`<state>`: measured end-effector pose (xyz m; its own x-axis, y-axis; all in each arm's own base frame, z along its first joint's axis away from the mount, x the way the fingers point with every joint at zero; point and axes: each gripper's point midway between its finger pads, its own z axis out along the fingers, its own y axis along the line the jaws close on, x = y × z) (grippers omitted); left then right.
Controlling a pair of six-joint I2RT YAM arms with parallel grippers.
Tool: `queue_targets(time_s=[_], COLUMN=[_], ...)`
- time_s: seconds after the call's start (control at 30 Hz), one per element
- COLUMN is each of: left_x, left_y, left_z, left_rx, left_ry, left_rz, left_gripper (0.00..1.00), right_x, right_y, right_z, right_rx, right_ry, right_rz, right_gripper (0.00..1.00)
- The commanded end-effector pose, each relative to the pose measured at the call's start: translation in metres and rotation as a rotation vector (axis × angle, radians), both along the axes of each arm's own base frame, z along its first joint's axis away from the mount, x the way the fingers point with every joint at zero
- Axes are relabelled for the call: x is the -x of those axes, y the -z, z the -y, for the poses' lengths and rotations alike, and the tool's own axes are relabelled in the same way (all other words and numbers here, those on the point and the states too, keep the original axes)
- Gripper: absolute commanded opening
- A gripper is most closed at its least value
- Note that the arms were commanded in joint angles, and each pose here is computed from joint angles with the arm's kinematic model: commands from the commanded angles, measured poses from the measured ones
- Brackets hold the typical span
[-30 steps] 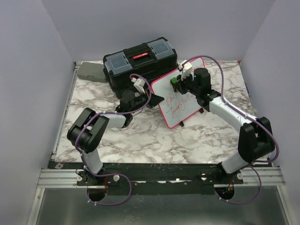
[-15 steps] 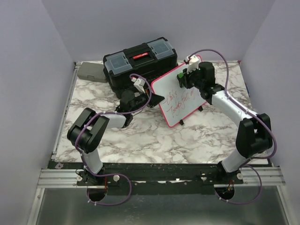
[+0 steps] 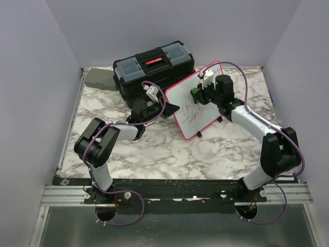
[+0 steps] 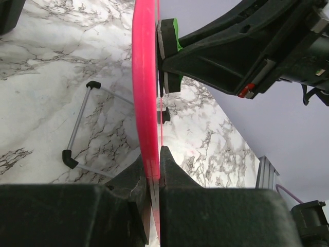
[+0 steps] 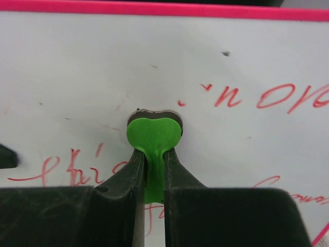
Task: Erase the whiteboard
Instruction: Erase the whiteboard at the whiteboard stand.
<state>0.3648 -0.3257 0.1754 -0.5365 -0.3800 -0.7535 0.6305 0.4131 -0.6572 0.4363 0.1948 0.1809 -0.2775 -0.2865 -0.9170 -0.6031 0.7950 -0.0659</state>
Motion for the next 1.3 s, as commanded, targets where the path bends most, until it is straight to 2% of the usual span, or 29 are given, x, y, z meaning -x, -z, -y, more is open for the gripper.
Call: queue_targets(time_s=[0.0, 0.2, 0.5, 0.63, 0.83, 0.97, 1.13, 1.27], left_x=[0.018, 0.02, 0.022, 0.022, 0.019, 0.019, 0.019, 0.02], left_y=[0.0, 0.001, 0.002, 0.003, 0.004, 0.005, 0.004, 0.005], left_z=[0.013, 0.012, 0.012, 0.012, 0.013, 0.013, 0.013, 0.013], left_rx=[-0.014, -0.024, -0.027, -0.025, -0.021, -0.023, -0.026, -0.026], left_ry=[0.11, 0.113, 0.119, 0.121, 0.12, 0.119, 0.118, 0.122], left_rz=[0.057, 0.062, 0.065, 0.064, 0.062, 0.059, 0.057, 0.055], left_gripper=[0.0, 0.0, 0.0, 0.0, 0.0, 0.0, 0.0, 0.0], right_x=[0.01, -0.025, -0.026, -0.012, 0.022, 0.018, -0.014, -0.033], right_y=[-0.022, -0.039, 0.006, 0.021, 0.025, 0.006, -0.035, -0.049], right_z=[-0.043, -0.03, 0.01, 0.011, -0.016, -0.027, -0.02, -0.009], right_rx=[-0.081, -0.056, 0.041, 0.051, 0.022, -0.017, -0.058, -0.053], right_ry=[-0.124, 0.021, 0.13, 0.095, -0.095, -0.104, 0.02, 0.079], right_rz=[-0.003, 0.049, -0.007, -0.037, -0.051, -0.002, 0.121, 0.155], right_gripper=[0.01, 0.01, 0.01, 0.01, 0.01, 0.01, 0.01, 0.01])
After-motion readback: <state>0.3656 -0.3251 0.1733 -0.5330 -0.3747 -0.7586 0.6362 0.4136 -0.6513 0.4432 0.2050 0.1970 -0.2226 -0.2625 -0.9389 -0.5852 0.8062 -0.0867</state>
